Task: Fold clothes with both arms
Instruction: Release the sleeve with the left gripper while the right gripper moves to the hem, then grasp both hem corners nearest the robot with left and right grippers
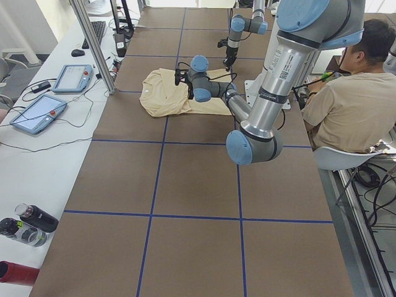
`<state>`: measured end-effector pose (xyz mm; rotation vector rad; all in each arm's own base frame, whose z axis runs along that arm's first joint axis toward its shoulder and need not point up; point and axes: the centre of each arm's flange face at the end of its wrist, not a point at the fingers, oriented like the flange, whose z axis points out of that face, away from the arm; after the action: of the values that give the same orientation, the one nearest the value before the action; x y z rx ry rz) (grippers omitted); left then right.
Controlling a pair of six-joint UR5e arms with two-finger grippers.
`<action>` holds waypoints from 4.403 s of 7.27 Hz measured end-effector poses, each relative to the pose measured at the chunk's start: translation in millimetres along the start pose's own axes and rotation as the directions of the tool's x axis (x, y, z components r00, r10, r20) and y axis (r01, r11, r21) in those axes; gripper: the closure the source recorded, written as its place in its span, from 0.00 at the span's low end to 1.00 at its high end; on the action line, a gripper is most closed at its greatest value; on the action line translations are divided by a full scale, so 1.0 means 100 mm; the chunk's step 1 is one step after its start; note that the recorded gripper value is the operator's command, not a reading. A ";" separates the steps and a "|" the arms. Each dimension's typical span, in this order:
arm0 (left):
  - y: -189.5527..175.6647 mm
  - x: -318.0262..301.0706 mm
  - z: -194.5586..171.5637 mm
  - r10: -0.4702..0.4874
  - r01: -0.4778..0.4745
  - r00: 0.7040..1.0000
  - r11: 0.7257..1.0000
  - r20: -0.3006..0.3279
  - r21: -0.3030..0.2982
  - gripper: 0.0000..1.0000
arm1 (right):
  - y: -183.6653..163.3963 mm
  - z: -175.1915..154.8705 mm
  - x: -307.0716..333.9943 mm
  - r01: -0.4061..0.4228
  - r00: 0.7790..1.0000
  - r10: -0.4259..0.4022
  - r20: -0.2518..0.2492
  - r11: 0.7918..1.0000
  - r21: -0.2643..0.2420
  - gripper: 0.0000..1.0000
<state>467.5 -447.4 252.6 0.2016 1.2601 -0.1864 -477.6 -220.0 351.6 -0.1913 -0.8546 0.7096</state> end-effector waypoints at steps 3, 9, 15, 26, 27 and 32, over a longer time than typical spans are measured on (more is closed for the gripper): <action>0.73 0.11 0.32 -0.197 0.190 0.977 0.978 0.080 0.085 0.05 | -0.01 -0.08 0.05 0.002 1.000 -0.002 0.000 1.000 -0.008 1.00; 2.18 -0.41 0.18 -0.228 0.225 0.938 0.973 0.259 0.043 0.17 | 0.06 -0.17 0.03 0.009 1.000 -0.009 0.011 1.000 -0.029 1.00; 2.49 -0.50 0.21 -0.215 0.224 0.931 0.975 0.295 0.003 0.22 | 0.06 -0.16 0.04 0.010 1.000 -0.009 0.011 1.000 -0.028 1.00; 2.61 -0.50 0.19 -0.213 0.228 0.923 0.974 0.321 -0.009 0.50 | 0.07 -0.18 0.01 0.010 1.000 -0.010 0.018 1.000 -0.029 1.00; 2.61 -0.48 0.15 -0.211 0.226 0.920 0.974 0.329 -0.008 0.50 | 0.07 -0.18 0.01 0.010 1.000 -0.010 0.019 1.000 -0.029 1.00; 2.65 -0.49 0.11 -0.203 0.222 0.915 0.975 0.350 -0.013 0.55 | 0.07 -0.17 0.02 0.010 1.000 -0.010 0.017 1.000 -0.027 1.00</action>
<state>528.9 -192.1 315.4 -0.0167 0.9308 -0.3609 -467.6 -211.7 338.8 -0.2052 -0.8811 0.6915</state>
